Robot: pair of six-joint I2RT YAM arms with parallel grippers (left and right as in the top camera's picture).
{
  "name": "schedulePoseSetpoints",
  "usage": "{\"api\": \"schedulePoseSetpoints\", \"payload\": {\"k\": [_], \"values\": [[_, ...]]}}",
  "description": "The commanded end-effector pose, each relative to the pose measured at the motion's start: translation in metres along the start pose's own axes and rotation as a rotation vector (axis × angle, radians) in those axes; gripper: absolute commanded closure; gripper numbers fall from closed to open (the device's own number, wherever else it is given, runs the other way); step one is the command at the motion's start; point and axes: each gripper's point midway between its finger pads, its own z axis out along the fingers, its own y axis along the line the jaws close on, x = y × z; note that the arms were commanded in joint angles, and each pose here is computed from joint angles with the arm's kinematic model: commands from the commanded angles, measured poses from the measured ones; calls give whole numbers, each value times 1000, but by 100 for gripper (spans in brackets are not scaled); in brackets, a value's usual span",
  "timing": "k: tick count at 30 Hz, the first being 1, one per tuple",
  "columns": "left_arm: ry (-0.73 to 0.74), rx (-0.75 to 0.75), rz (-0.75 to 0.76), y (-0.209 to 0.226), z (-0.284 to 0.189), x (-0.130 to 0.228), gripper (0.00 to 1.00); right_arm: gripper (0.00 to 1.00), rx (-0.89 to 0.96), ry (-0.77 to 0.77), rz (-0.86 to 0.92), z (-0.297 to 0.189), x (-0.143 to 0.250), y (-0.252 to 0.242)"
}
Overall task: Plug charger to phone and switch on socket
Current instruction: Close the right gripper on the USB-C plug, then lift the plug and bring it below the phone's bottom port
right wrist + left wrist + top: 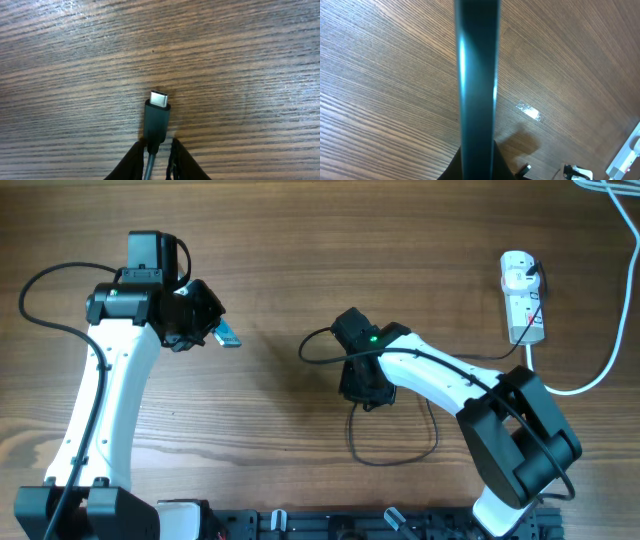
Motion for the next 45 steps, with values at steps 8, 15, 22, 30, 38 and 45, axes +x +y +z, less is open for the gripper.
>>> {"api": "schedulePoseSetpoints", "payload": {"k": [8,15,22,30,38,45], "values": [[-17,6,-1,-1,-3,-4,96,88,21,27,-2,14,3,-4],[-17,5,-1,-1,-3,-3,96,92,24,20,1,14,2,-4],[-17,6,-1,-2,-3,-3,96,96,-18,34,-55,13,3,5],[112,559,342,-96,-32,22,96,96,-319,-57,-334,-55,3,60],[114,990,537,-154,-88,31,96,96,-640,-300,-609,-189,36,84],[161,1048,651,-169,-93,61,96,96,-698,-393,-648,-231,53,73]]}}
